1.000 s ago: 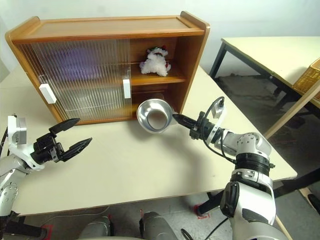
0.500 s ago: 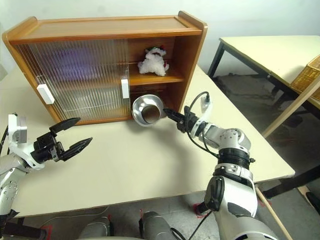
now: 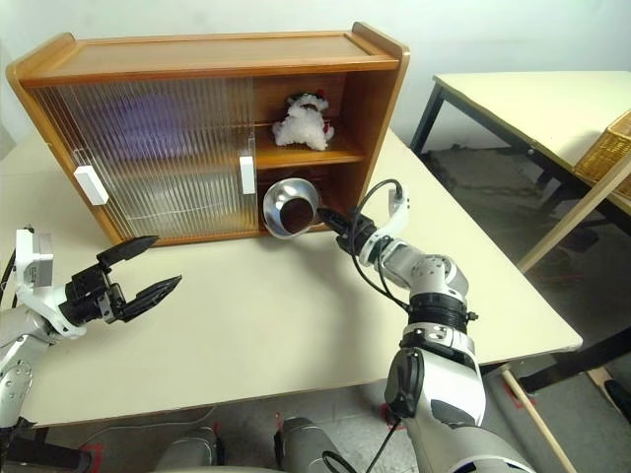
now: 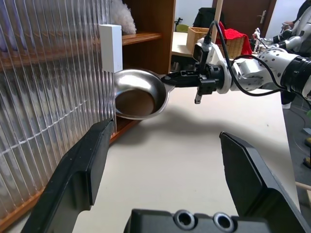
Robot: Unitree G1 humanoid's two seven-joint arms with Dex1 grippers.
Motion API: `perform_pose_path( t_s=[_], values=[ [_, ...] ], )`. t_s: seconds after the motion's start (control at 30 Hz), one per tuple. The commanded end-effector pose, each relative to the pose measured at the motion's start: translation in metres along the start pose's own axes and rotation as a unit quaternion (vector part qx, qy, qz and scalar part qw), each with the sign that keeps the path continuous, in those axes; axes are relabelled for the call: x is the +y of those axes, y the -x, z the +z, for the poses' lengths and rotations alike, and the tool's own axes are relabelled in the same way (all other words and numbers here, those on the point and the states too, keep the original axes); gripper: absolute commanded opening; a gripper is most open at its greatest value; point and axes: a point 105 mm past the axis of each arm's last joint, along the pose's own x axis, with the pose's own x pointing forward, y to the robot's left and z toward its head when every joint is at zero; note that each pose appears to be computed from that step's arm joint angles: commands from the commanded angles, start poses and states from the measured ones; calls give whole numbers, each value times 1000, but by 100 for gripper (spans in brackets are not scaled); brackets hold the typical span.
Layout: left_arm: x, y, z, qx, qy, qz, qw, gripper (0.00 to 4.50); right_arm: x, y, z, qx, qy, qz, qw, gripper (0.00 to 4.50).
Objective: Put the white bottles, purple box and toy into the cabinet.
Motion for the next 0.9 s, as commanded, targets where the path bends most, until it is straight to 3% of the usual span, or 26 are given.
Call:
perform_pose_path(
  t_s=[0.03, 0.4, 0.9],
  values=[
    [1, 4, -2, 11, -8, 2, 1000, 450, -4, -9, 1, -21, 20, -23, 999, 0],
    [-2, 1, -1, 15, -9, 0, 1000, 450, -8, -29, 9, -87, 0, -52, 995, 0],
    [-3, 2, 0, 18, -8, 4, 1000, 450, -17, -36, 2, -96, 22, -71, 993, 0]
  ],
)
